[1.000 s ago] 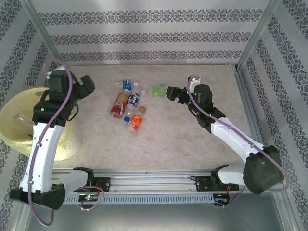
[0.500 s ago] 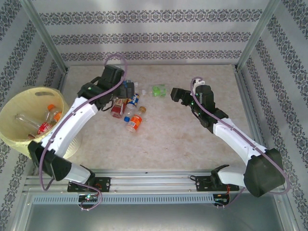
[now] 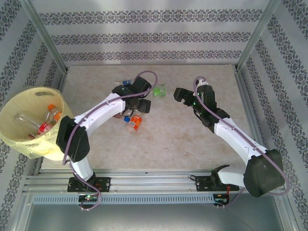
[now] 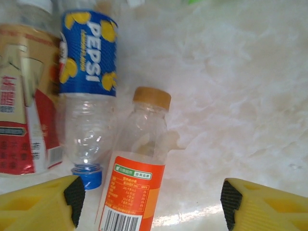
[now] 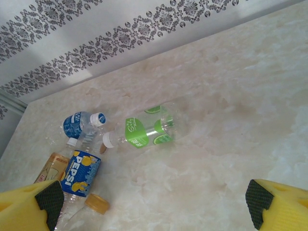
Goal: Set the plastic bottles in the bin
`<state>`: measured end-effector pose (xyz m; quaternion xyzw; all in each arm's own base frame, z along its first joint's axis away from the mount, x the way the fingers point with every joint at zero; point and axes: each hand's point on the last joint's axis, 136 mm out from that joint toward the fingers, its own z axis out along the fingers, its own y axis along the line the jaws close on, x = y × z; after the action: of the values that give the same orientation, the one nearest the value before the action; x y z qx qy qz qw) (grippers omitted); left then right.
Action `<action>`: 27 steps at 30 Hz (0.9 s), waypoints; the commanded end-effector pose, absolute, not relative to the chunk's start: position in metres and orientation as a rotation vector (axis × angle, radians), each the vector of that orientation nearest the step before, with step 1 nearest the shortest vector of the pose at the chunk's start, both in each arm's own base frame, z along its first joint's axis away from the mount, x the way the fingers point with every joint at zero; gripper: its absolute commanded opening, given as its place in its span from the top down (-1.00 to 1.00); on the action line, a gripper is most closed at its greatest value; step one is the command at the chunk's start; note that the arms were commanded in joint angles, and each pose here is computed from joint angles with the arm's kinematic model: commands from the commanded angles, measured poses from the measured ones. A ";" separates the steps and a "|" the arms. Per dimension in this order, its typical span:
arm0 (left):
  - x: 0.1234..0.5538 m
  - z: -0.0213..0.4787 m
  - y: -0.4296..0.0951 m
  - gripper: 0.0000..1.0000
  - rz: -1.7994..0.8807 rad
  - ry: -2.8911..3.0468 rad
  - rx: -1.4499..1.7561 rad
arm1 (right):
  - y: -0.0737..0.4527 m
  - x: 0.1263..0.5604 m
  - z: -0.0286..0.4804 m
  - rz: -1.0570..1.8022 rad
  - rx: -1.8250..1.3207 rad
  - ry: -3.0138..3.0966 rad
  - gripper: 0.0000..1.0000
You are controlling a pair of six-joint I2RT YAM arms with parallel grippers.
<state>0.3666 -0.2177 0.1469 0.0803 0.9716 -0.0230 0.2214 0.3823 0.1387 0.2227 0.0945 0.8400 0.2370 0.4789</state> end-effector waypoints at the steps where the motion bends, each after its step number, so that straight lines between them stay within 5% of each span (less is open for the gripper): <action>1: 0.354 0.119 -0.211 -0.42 0.036 2.772 0.217 | 0.129 0.380 0.230 0.562 0.267 2.030 -0.96; 13: 0.342 0.053 -0.206 -0.24 0.126 2.916 0.183 | 0.125 0.378 0.225 0.553 0.290 2.040 -0.96; 27: 0.339 0.017 -0.218 -0.31 0.062 2.970 0.233 | 0.125 0.379 0.225 0.567 0.304 2.047 -0.96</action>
<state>0.3510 -0.2094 0.0444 0.0674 0.9905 0.0371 0.1140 0.3781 0.1326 0.2202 0.1111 0.8433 0.2338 0.4709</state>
